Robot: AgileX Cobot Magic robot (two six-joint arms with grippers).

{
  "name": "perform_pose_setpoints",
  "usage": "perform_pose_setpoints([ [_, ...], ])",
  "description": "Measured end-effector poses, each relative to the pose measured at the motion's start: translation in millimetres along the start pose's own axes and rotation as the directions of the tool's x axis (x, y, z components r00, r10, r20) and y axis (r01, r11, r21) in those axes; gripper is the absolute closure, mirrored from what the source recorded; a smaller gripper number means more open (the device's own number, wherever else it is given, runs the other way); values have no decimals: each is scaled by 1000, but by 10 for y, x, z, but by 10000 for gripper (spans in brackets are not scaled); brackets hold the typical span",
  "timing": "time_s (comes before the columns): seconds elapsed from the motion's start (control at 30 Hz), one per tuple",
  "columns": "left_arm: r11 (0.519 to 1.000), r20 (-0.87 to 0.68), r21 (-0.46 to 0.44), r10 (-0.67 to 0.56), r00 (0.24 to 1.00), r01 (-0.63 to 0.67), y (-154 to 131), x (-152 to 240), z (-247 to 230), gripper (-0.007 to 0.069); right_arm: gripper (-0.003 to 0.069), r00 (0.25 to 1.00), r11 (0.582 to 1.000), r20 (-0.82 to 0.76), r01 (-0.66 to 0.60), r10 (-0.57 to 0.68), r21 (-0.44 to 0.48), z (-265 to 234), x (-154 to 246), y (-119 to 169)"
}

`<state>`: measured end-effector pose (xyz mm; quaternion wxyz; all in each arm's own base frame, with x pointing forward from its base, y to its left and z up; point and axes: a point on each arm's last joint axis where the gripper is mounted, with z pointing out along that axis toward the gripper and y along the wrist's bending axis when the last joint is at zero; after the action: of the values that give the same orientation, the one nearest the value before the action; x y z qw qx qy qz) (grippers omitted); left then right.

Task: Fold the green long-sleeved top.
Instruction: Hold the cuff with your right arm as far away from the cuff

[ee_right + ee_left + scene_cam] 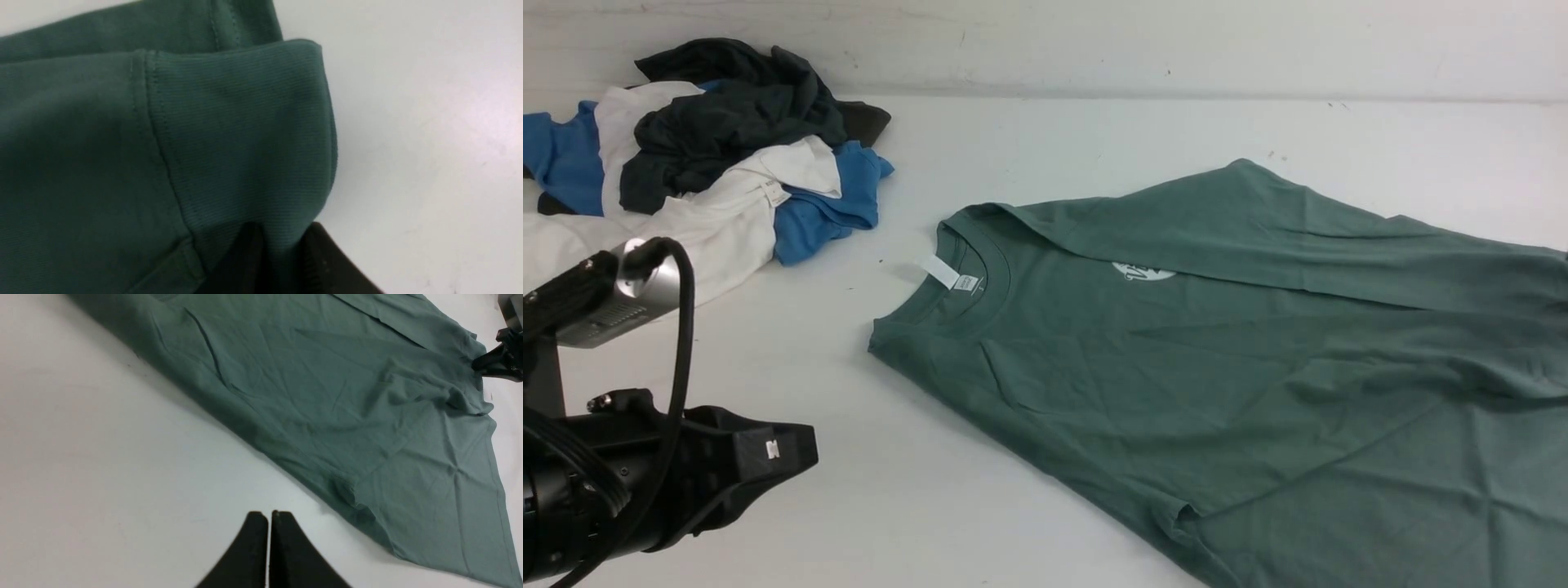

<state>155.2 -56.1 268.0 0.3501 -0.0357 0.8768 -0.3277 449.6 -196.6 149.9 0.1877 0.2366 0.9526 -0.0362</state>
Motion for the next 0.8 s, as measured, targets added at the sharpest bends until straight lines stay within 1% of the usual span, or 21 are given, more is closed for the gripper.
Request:
perform_pose_setpoints([
  [0.03,1000,0,0,0,1000,0,0,0,0,626,606,1000,1000,4,5,-5,5,-16,-6,-5],
  [0.07,1000,1,0,0,1000,0,0,-1,0,626,613,1000,1000,8,10,-10,10,-42,-14,-9],
  [0.2,1000,1,0,1,1000,-1,0,-1,0,626,613,999,999,32,28,-29,26,-169,-51,-22],
  [0.5,1000,1,0,3,1000,-3,0,-1,0,626,613,984,983,110,124,-139,137,-661,-161,-56],
  [0.63,1000,-2,1,3,1000,-3,-1,1,0,626,613,983,981,109,130,-146,142,-658,-161,-54],
  [0.8,1000,-10,6,4,1000,-4,-5,9,0,626,610,986,979,66,145,-156,146,-444,-117,-60],
])
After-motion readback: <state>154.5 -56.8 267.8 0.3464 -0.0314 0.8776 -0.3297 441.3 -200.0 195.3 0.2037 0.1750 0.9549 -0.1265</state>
